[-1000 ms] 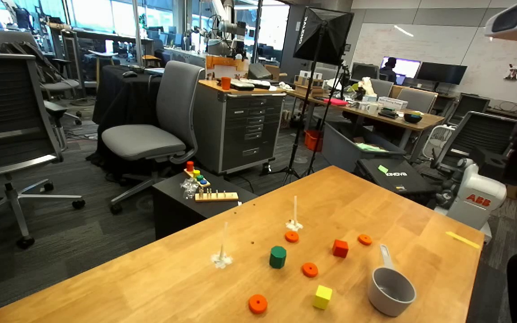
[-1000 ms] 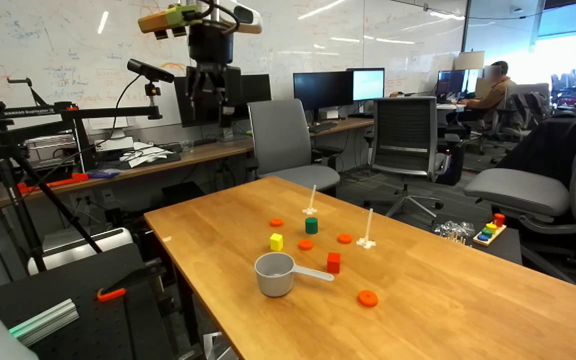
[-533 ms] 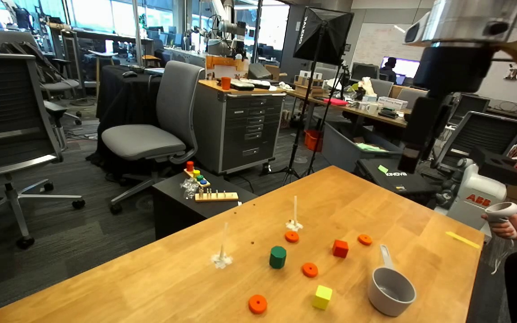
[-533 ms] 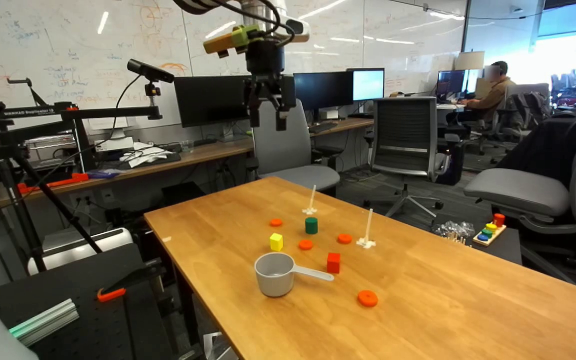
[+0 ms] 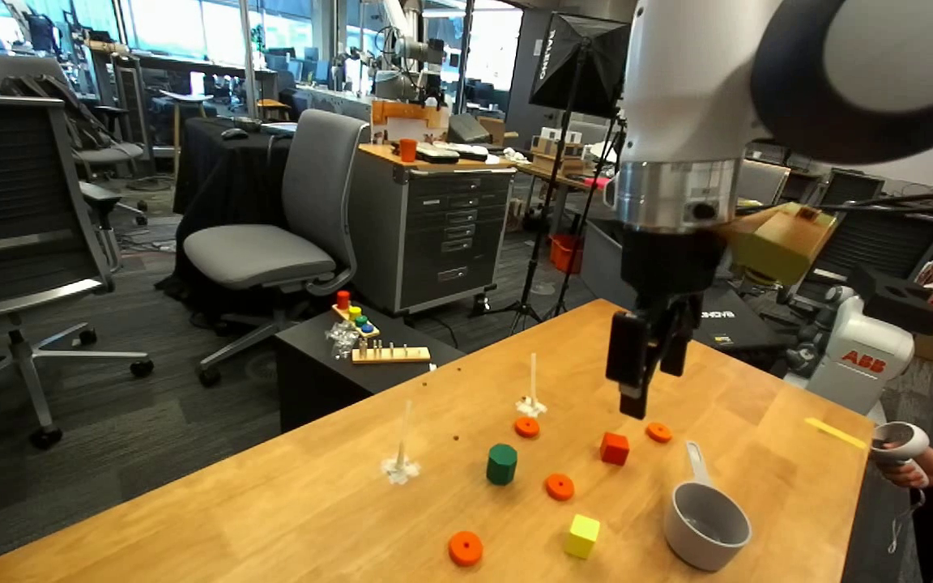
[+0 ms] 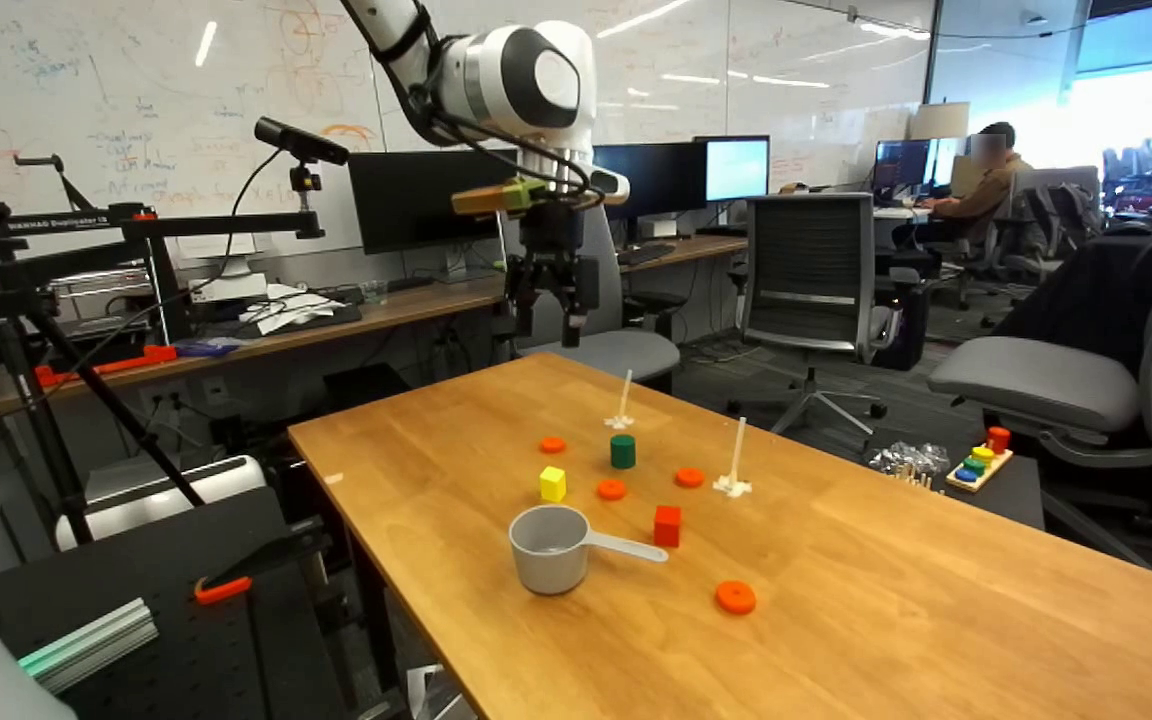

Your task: Put the yellow block, orange block and green block inside the measuring cup

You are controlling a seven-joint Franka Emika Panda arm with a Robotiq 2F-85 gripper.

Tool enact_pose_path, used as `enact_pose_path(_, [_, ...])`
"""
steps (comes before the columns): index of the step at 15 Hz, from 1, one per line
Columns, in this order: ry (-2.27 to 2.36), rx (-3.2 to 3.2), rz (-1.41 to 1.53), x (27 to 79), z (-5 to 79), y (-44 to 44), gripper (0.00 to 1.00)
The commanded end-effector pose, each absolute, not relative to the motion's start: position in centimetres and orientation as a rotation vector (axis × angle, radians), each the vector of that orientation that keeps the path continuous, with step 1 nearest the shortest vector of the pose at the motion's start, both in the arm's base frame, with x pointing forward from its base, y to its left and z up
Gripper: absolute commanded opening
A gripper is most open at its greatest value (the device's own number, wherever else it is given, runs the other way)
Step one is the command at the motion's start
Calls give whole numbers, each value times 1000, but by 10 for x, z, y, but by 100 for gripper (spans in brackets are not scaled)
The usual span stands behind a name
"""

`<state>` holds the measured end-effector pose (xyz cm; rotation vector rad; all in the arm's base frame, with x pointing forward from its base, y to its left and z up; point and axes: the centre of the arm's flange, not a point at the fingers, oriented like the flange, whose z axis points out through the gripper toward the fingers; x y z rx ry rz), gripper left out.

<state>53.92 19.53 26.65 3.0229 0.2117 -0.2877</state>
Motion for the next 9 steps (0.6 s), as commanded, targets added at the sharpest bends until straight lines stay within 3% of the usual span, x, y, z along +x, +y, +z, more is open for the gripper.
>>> enact_pose_path(1, [256, 2942, -330, 558, 226, 220, 100])
enact_pose_path(9, [504, 2761, -451, 558, 142, 238, 100])
